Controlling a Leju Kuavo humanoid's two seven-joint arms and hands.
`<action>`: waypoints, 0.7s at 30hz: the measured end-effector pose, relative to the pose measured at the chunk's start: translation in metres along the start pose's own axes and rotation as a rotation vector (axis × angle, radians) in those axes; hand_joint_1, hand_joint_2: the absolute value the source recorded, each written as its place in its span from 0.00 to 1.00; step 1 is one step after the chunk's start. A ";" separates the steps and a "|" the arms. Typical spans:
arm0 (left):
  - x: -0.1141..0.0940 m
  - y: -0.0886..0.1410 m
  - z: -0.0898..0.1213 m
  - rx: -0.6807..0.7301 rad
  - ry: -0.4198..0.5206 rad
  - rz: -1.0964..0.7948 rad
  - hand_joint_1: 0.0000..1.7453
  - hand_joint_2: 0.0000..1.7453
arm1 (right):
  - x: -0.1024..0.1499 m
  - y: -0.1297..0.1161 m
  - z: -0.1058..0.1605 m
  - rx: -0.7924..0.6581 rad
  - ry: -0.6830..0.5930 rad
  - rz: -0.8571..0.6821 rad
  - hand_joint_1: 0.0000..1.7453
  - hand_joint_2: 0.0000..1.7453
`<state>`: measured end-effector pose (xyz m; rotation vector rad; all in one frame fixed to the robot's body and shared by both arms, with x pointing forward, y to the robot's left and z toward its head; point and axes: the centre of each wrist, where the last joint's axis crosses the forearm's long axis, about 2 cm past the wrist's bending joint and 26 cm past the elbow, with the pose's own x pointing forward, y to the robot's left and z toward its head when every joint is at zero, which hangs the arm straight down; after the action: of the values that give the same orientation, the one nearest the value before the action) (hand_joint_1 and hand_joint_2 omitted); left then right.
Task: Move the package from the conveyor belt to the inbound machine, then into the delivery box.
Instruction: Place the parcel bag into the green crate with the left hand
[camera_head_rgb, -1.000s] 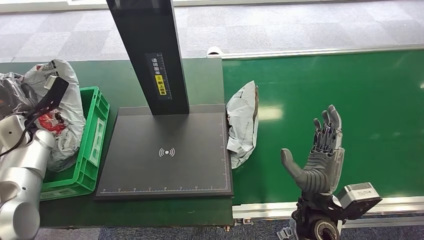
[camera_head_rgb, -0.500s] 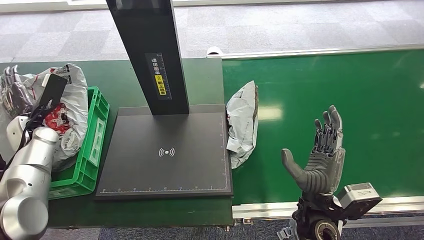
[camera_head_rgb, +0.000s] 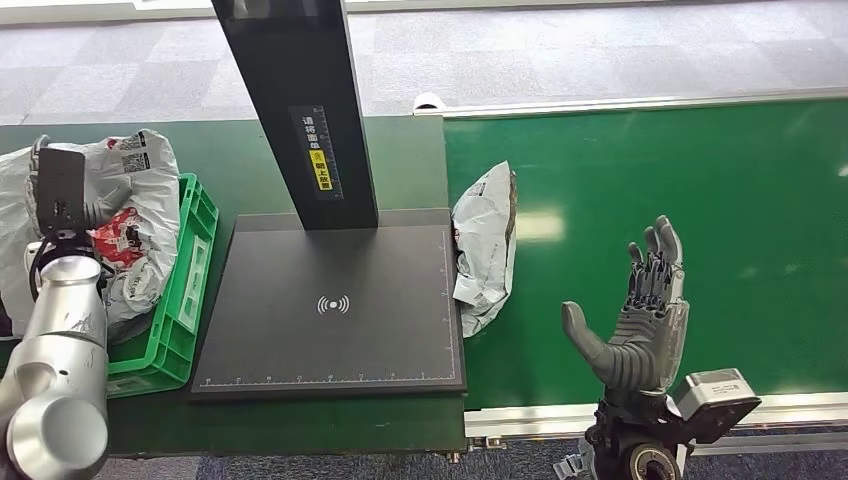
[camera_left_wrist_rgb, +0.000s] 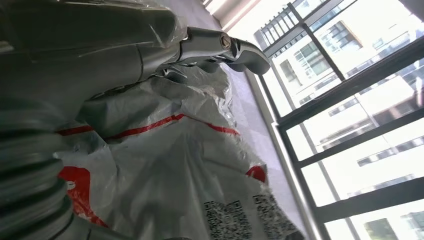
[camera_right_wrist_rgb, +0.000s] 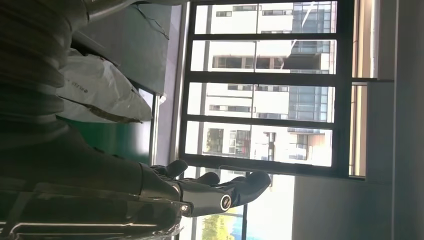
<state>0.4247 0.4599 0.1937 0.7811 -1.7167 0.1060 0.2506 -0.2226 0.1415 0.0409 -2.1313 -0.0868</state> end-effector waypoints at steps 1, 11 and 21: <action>0.000 0.000 0.004 0.035 -0.022 0.048 0.00 1.00 | 0.000 0.000 0.001 0.000 0.003 0.003 0.00 1.00; 0.026 -0.055 0.158 -0.108 -0.415 0.523 0.00 1.00 | -0.011 -0.005 0.020 0.037 0.148 0.025 0.00 1.00; 0.053 -0.128 0.307 -0.344 -0.195 0.838 0.00 1.00 | -0.037 0.009 0.053 0.110 0.297 -0.001 0.00 1.00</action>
<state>0.2344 0.1968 0.1045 -0.2207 -2.0788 0.3015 0.2252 -0.2092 0.0832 0.1130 -1.8370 0.0349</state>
